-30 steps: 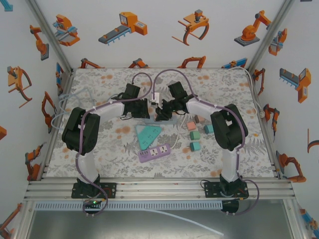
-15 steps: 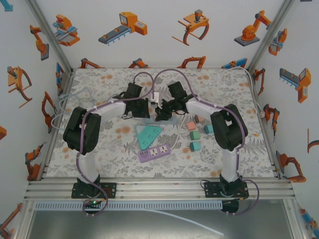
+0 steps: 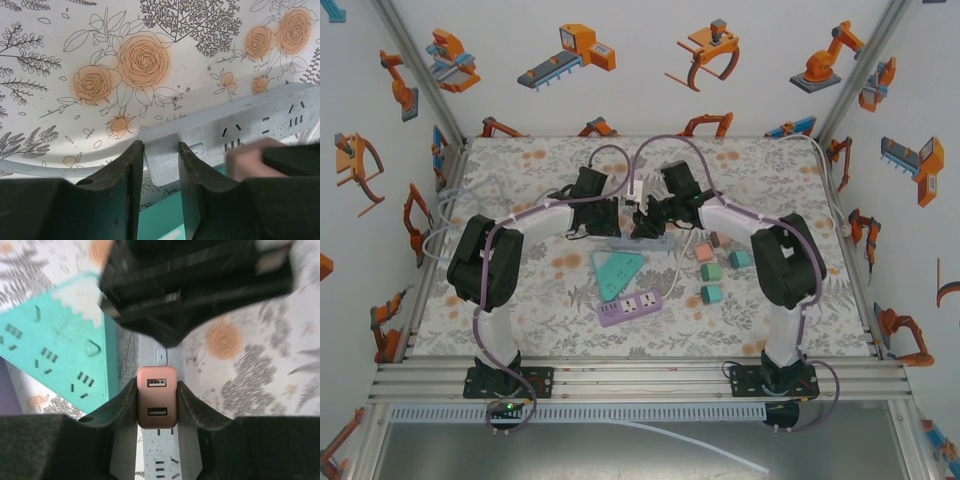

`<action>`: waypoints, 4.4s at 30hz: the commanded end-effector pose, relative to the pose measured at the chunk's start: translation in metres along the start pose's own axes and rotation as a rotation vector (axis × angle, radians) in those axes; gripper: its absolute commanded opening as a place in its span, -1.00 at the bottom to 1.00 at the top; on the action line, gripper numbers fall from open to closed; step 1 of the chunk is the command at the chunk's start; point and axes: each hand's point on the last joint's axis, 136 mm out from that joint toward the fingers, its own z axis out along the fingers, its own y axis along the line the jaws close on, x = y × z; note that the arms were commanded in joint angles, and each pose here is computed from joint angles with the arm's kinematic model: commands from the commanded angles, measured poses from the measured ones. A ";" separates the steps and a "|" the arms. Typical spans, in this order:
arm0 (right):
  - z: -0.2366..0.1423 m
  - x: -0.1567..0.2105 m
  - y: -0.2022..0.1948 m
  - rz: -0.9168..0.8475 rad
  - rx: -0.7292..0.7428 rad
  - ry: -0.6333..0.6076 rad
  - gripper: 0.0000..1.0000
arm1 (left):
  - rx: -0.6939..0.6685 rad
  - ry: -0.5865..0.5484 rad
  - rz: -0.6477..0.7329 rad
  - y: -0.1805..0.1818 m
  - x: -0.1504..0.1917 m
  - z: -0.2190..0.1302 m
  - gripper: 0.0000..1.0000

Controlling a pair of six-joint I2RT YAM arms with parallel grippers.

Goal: Pull the plug off the socket

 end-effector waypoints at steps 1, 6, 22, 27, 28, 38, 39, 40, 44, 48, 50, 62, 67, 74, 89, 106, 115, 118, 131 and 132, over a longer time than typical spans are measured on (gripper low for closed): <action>-0.044 -0.093 -0.007 -0.200 0.078 -0.218 -1.00 | -0.260 0.437 0.101 0.066 0.143 0.037 -0.31; -0.044 -0.080 -0.002 -0.177 0.065 -0.183 -1.00 | -0.181 0.396 0.071 0.049 0.131 0.032 -0.30; -0.158 -0.082 -0.037 0.757 0.529 -0.276 -1.00 | 0.288 -0.101 0.013 -0.055 -0.043 -0.090 -0.03; -0.216 -0.035 -0.049 1.135 0.613 -0.376 -1.00 | 0.419 -0.199 0.071 -0.083 -0.059 -0.137 0.02; -0.229 -0.023 -0.049 1.206 0.631 -0.399 -1.00 | 0.436 -0.205 0.078 -0.086 -0.058 -0.144 0.04; -0.280 0.111 0.004 1.537 0.928 -0.382 -1.00 | 0.681 -0.323 0.198 -0.132 -0.017 -0.222 0.38; -0.279 0.124 0.012 1.553 0.956 -0.368 -1.00 | 0.692 -0.333 0.217 -0.135 -0.012 -0.228 0.46; -0.278 0.135 0.019 1.569 0.984 -0.351 -1.00 | 0.700 -0.340 0.232 -0.136 -0.007 -0.232 0.53; -0.268 0.179 0.044 1.619 1.060 -0.290 -1.00 | 0.706 -0.349 0.263 -0.136 0.009 -0.239 0.87; -0.254 0.198 0.049 1.608 1.041 -0.296 -1.00 | 0.664 -0.344 0.251 -0.127 0.014 -0.230 0.94; -0.247 0.204 0.048 1.602 1.018 -0.302 -1.00 | 0.661 -0.339 0.250 -0.127 0.014 -0.227 0.94; -0.213 0.204 0.038 1.616 0.873 -0.442 -0.96 | 0.609 -0.376 0.245 -0.122 0.003 -0.221 0.94; -0.200 0.213 0.047 1.620 0.878 -0.404 -0.59 | 0.583 -0.401 0.234 -0.118 0.000 -0.222 0.94; -0.202 0.233 0.064 1.653 0.964 -0.335 -0.28 | 0.576 -0.413 0.237 -0.116 0.002 -0.224 0.94; -0.258 0.196 0.062 1.423 1.160 -0.319 0.11 | 0.428 -0.460 0.214 -0.092 -0.003 -0.221 0.94; -0.351 0.224 -0.026 0.814 1.715 0.065 0.77 | -0.557 -0.797 0.045 0.119 0.014 -0.233 0.94; -0.320 0.241 -0.046 0.774 1.600 0.008 0.83 | -0.686 -0.708 0.013 0.189 0.017 -0.186 0.94; -0.313 0.248 -0.040 0.769 1.578 -0.021 0.93 | -0.661 -0.683 0.009 0.203 0.015 -0.163 0.94; -0.315 0.251 -0.045 0.783 1.584 -0.012 0.99 | -0.497 -0.736 -0.108 0.247 0.022 -0.140 0.94; -0.315 0.250 -0.045 0.783 1.584 -0.012 0.99 | -0.509 -0.729 -0.104 0.247 0.022 -0.140 0.94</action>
